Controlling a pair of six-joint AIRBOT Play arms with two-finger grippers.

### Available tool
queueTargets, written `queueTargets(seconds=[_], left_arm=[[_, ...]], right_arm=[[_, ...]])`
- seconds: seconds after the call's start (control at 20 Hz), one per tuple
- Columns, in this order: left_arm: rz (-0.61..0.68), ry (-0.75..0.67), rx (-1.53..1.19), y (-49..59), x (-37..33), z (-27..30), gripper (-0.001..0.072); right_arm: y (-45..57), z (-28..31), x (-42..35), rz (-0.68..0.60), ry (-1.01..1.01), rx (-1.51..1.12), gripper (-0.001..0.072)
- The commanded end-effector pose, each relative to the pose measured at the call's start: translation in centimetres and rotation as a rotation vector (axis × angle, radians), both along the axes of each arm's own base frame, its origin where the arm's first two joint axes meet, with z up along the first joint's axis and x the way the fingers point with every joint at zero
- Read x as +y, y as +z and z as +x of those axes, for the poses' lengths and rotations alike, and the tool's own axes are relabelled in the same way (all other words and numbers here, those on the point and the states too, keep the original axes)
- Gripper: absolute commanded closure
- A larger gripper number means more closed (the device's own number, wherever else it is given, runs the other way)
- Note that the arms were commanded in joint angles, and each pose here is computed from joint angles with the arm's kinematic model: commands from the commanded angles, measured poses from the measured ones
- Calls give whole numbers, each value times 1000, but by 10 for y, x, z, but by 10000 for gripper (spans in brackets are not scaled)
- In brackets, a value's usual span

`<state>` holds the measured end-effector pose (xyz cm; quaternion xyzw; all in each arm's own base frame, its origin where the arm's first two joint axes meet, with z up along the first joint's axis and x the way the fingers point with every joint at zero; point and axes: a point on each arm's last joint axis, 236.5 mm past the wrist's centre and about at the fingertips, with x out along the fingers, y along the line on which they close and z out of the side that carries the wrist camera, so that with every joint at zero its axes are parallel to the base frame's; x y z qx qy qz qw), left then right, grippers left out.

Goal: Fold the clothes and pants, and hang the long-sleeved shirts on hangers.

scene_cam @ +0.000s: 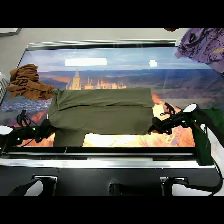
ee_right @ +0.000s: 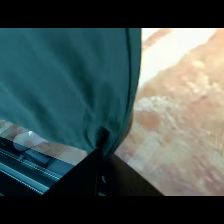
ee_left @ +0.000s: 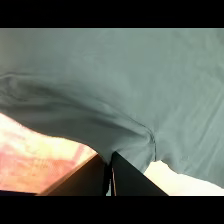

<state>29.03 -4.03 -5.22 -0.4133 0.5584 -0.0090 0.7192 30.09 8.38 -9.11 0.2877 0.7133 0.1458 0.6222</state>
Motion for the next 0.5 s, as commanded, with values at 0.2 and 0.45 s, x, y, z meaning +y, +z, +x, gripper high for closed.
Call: queueTargets(seconds=[0.2,0.45], left_arm=[[148,7,168,31,27,-43,692],[187,-22,112,71,18,-76,693]], right_arm=[[55,-30,-44,-260,-38,-22,682],[92,-72,-65,-376,8,-15,682]])
